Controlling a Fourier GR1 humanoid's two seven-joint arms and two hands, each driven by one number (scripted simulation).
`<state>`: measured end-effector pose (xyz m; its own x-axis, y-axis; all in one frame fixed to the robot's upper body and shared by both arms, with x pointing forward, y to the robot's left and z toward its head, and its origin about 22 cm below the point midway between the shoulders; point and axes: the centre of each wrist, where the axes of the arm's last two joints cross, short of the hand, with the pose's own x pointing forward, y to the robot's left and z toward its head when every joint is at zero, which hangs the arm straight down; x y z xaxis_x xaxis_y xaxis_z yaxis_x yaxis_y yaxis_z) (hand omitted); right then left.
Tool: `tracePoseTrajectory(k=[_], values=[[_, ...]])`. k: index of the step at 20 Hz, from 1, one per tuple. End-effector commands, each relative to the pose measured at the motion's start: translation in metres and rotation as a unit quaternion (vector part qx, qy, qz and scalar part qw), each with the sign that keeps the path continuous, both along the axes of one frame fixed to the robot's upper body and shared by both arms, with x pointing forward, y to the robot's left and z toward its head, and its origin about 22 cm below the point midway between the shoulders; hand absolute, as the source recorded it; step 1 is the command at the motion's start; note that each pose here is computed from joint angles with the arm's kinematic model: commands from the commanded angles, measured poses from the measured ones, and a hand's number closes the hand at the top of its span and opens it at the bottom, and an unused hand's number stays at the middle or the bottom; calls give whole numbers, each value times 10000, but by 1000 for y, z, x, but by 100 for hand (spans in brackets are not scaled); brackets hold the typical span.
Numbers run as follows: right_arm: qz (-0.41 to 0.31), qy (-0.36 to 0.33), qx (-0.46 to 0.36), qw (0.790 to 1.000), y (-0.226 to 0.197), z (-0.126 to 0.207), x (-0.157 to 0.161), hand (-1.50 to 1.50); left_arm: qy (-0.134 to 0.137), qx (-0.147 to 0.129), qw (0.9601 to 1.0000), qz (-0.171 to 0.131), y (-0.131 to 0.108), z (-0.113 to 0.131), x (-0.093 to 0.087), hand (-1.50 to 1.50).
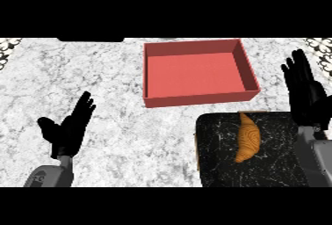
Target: Pick the croissant from the tray and place it in the cardboard box
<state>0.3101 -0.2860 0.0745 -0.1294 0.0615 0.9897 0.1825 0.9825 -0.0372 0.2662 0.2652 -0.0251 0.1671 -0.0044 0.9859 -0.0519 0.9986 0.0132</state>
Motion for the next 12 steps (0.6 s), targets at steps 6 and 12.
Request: tracePoseTrajectory(k=[6, 12], values=[[-1982, 1449, -1417, 9590, 14, -87, -51, -150, -1182, 1249, 9754, -1376, -16, 56, 25, 0], [-2024, 1672, -4546, 8511, -58, -125, -102, -150, -1034, 1163, 9752, -1576, -29, 50, 22, 0]])
